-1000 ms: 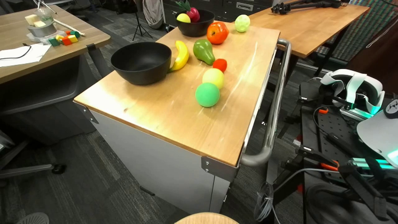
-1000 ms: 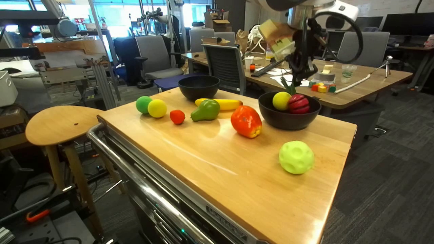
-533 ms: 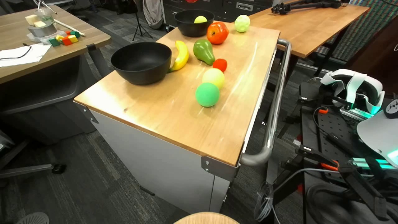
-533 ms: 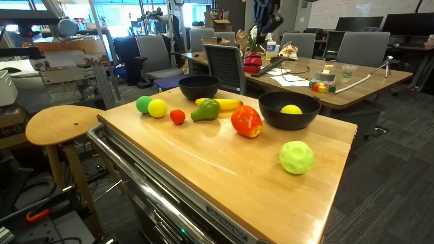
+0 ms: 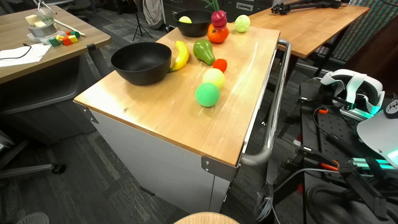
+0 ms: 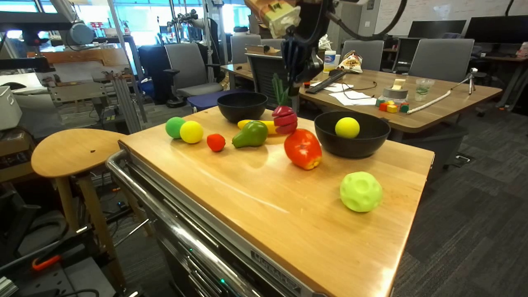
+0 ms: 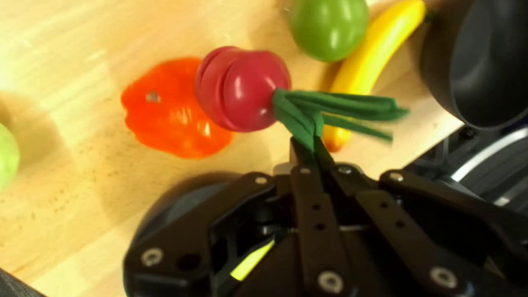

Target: Pick the fruits in the bowls and put them on the table

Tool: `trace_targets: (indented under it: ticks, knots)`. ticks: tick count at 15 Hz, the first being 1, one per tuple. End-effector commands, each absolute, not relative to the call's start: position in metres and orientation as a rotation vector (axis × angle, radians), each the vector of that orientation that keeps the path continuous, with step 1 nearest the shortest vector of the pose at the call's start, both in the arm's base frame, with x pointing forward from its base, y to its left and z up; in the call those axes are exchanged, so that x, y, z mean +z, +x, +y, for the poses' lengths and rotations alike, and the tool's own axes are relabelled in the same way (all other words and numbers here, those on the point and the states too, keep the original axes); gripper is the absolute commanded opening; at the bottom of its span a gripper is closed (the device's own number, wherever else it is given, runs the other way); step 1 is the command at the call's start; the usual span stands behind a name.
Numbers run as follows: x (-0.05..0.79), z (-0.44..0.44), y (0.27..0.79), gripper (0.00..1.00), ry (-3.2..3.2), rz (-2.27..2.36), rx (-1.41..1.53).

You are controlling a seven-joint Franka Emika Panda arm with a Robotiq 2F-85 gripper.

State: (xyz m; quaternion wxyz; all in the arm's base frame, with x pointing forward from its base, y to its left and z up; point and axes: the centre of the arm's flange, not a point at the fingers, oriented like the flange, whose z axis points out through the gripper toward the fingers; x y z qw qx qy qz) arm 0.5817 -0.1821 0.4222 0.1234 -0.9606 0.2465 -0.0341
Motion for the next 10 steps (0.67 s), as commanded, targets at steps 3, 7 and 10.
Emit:
trace_targets:
  ticks: [3,7,10]
  knots:
    - [0.374,-0.178,0.536,0.01,-2.974,0.600,-0.060]
    - [0.357,-0.177,0.528,0.30,-3.038,0.566,-0.036]
    - [0.373,-0.165,0.527,0.47,-3.063,0.494,-0.050]
